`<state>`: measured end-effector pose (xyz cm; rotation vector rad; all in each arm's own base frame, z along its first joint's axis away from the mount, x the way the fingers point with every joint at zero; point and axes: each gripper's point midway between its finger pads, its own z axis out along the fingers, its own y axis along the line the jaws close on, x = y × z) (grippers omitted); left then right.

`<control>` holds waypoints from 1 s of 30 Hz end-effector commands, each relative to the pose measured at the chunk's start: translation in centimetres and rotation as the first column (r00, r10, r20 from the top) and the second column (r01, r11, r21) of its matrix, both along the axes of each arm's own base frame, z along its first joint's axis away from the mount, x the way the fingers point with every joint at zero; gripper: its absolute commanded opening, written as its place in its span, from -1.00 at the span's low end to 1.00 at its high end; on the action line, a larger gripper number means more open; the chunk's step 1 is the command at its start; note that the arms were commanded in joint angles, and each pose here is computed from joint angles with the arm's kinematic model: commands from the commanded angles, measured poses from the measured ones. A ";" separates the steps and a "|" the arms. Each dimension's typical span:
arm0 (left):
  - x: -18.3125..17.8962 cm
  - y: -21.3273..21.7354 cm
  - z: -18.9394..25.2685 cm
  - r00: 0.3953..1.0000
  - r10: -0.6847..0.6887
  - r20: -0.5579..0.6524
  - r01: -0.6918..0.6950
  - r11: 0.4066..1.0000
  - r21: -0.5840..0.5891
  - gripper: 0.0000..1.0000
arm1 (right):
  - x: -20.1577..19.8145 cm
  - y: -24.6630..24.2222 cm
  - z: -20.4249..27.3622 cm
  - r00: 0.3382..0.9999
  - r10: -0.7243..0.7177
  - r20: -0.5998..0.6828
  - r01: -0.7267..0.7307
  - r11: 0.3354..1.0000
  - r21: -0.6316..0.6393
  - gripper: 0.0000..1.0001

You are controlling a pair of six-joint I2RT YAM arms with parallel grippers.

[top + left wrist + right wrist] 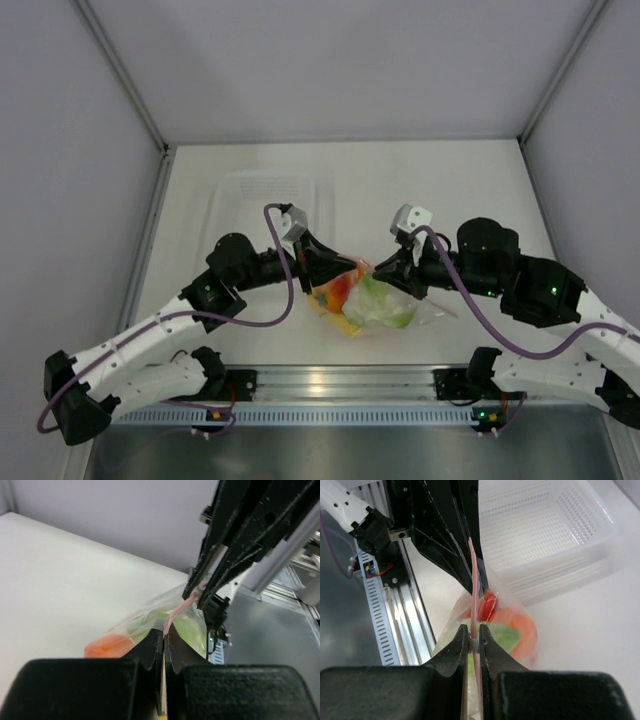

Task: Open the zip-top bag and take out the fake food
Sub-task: Unzip the zipper food storage bag at the center of the board.

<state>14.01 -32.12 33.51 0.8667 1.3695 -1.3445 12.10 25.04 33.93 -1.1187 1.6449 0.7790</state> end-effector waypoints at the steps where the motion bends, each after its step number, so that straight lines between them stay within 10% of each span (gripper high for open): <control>1: 4.2 2.3 3.9 0.958 0.286 0.018 -0.282 0.951 -0.129 -1.00 | 0.9 -2.1 -1.7 0.995 -0.095 -0.004 0.095 0.993 -0.069 -1.00; 30: 16.2 3.8 -1.3 0.615 0.687 -0.388 -0.754 0.656 -0.033 -1.00 | -1.0 -10.2 -6.7 0.906 -0.388 -0.169 0.328 0.896 -0.298 -1.00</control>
